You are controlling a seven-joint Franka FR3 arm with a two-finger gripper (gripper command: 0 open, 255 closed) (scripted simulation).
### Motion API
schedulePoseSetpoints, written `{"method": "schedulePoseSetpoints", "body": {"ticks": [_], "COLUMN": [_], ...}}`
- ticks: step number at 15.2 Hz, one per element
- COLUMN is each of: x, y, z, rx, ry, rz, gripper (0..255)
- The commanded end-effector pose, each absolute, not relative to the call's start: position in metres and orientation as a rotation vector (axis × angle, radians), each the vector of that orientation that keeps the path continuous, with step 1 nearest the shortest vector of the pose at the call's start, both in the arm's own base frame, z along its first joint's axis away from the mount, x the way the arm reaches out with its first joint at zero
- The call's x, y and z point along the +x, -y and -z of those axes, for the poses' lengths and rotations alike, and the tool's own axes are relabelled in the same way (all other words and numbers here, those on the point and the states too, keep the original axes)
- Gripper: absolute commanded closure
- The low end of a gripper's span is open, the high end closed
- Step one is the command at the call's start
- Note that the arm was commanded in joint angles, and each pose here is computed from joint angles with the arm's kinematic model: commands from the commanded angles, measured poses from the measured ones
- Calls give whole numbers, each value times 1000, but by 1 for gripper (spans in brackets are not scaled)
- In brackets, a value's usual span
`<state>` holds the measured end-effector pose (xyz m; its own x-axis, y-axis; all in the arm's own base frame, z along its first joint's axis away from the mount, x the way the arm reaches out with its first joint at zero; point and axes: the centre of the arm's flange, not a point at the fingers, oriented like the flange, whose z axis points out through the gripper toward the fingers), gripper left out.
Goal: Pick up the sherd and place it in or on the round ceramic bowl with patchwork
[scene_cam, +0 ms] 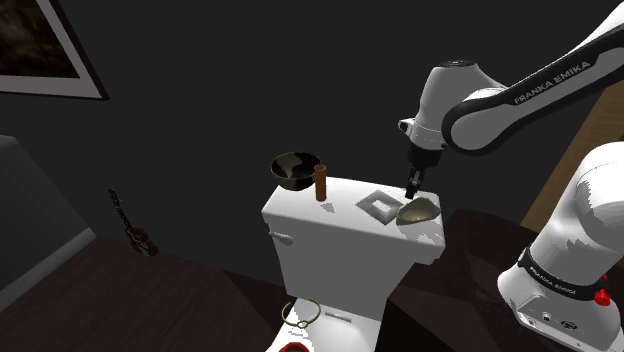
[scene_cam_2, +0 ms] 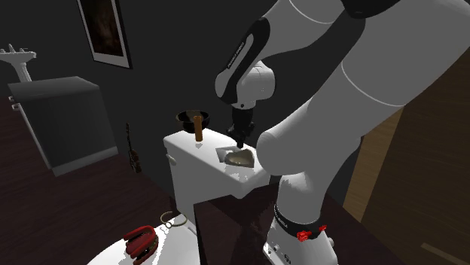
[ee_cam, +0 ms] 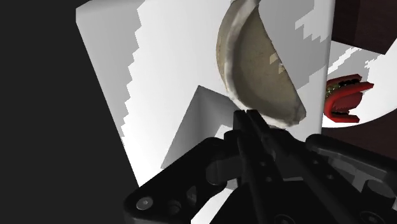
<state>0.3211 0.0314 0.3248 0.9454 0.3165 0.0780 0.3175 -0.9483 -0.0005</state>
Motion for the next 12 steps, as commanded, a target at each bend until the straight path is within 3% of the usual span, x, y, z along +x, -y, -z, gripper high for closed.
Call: {"method": "schedulePoseSetpoints", "body": {"ticks": [1, 4, 5, 8, 12], "x": [321, 321, 321, 333, 330], "y": [-31, -31, -31, -3, -5], "z": [-325, -325, -325, -347, -326], "rx": [-3086, -3086, -3086, -2969, -2969], "ry": [503, 503, 503, 692, 692], "rz": [120, 120, 120, -185, -185], "gripper": [255, 255, 0, 0, 0]}}
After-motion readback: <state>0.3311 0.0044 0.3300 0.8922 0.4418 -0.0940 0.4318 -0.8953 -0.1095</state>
